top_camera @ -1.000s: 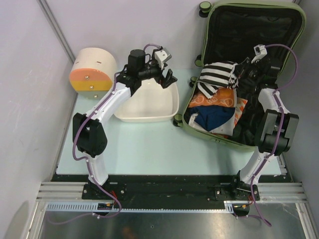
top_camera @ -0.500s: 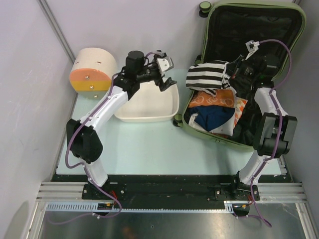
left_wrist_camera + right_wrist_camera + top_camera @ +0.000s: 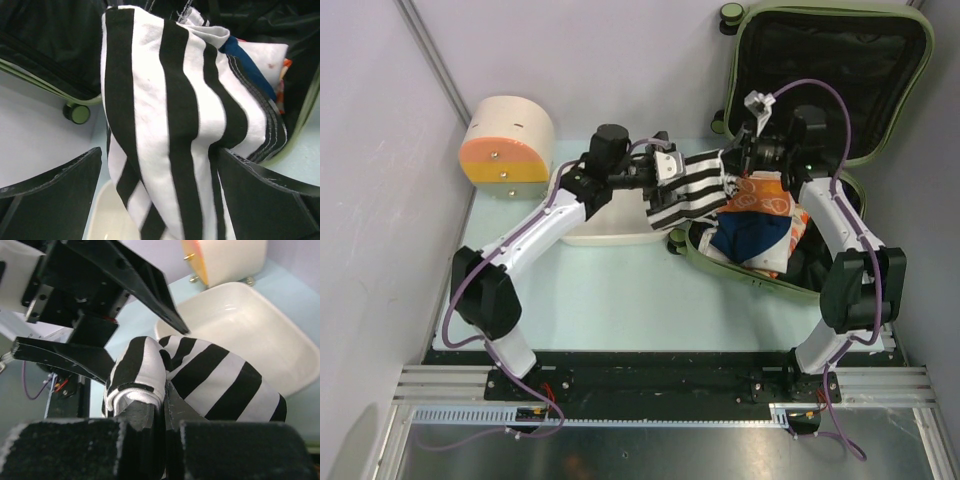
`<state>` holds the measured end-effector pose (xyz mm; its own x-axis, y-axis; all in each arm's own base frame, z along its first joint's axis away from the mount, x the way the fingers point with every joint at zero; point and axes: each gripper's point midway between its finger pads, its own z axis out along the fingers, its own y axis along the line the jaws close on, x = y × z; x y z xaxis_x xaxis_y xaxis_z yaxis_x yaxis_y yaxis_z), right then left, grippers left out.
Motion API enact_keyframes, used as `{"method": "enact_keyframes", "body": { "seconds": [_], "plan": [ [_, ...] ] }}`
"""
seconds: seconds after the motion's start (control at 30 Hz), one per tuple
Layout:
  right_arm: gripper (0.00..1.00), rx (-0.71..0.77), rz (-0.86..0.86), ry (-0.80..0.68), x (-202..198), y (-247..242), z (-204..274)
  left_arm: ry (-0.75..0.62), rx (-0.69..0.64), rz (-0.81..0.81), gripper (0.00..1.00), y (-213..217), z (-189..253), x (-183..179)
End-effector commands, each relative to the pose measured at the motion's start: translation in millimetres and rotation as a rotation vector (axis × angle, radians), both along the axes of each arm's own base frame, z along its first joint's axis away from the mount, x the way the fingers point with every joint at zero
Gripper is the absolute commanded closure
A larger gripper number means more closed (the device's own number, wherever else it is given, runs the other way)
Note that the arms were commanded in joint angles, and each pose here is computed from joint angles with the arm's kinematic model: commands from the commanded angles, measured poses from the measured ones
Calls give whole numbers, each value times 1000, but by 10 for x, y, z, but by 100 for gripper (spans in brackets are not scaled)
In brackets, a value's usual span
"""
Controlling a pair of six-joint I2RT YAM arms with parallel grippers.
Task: Open, take out, and arrange the luggage
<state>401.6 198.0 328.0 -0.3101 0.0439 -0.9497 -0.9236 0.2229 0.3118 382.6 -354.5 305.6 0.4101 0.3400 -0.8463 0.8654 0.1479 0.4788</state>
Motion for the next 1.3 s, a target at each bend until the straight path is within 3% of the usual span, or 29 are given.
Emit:
{"method": "enact_keyframes", "body": {
  "seconds": [0.0,0.1,0.2,0.27,0.33,0.37,0.4,0.5,0.6,0.8,0.97,1.0,1.13,1.27],
  "plan": [
    [100,-19,108,-61,-371,211,136,4,-40,-64,1,35,182,-270],
    [100,-18,120,-65,-419,264,158,52,-36,-60,14,70,72,-345],
    [100,-20,91,-67,-363,195,161,81,-40,-41,38,167,48,-396],
    [100,-25,60,-79,-295,124,162,114,-53,-21,48,261,56,-402],
    [99,-31,37,-103,-249,67,175,144,-67,15,69,375,77,-321],
    [95,-32,26,-103,-219,27,175,176,-79,34,77,413,88,-295],
    [75,-36,18,-83,-212,1,154,186,-85,61,98,466,100,-237],
    [43,-47,-15,-70,-143,-78,141,216,-115,161,100,657,182,-9],
    [23,-81,-82,-65,-27,-186,58,199,-117,281,100,844,208,265],
    [20,-95,-154,-31,133,-337,-29,-39,44,441,100,1108,104,884],
    [20,-110,-195,-23,209,-491,-93,-99,172,492,100,1147,-300,1423],
    [20,-116,-196,-19,208,-495,-121,-124,157,497,100,1122,-189,1503],
    [20,-128,-205,-16,206,-536,-152,-94,152,467,100,980,-353,1619],
    [20,-133,-224,-11,210,-599,-155,-113,357,433,100,1165,-1098,1577]
  ]
}}
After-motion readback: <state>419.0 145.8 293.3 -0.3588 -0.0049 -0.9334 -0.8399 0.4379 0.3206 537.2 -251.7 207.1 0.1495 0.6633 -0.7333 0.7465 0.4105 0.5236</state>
